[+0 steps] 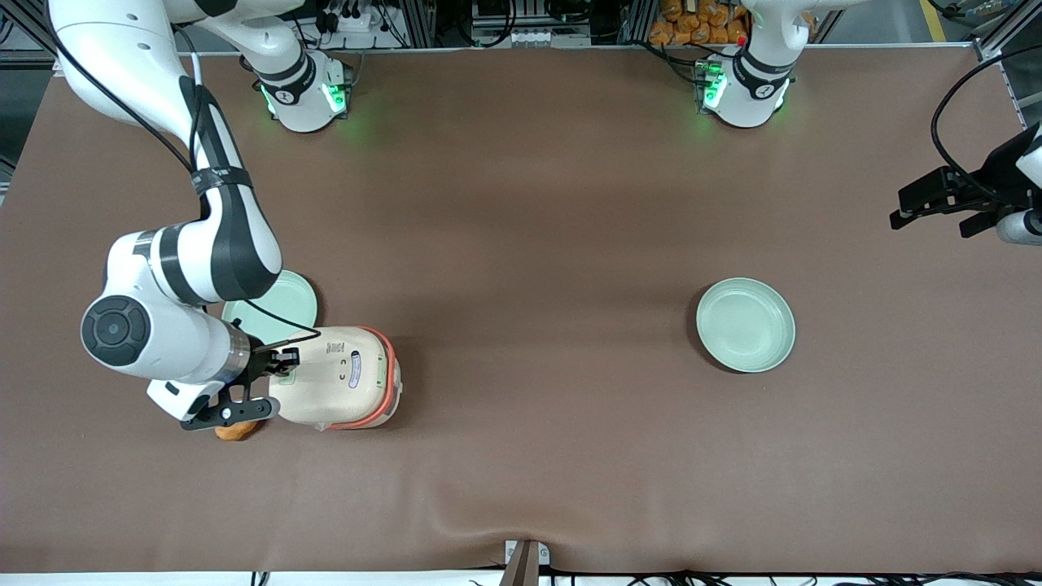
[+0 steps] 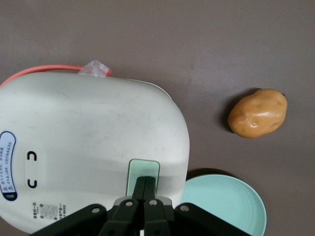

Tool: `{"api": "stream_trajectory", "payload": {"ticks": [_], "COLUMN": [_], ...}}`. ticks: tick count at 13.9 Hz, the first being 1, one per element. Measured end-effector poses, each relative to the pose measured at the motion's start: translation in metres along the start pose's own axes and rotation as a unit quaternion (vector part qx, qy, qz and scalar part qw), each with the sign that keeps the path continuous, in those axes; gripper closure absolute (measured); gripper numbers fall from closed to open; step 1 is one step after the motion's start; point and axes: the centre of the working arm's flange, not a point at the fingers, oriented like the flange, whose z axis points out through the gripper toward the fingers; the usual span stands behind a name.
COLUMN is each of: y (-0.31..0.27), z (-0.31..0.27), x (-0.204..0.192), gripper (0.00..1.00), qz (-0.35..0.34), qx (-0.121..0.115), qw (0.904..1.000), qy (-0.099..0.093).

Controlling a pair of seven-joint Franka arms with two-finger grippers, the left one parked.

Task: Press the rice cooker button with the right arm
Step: 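Lower the closed right gripper and press the button on the cooker lid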

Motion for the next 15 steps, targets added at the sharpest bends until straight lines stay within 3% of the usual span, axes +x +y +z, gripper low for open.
{"api": "stream_trajectory", "payload": {"ticks": [12, 15], "y": [-0.0014, -0.0063], "z": [0.0028, -0.0059], "x": [0.0019, 0.0045], "gripper": [0.99, 0.96], "qz": [-0.001, -0.004], "qx": [0.001, 0.001], "qw": [1.0000, 0.9998], "qy": [0.004, 0.017]}}
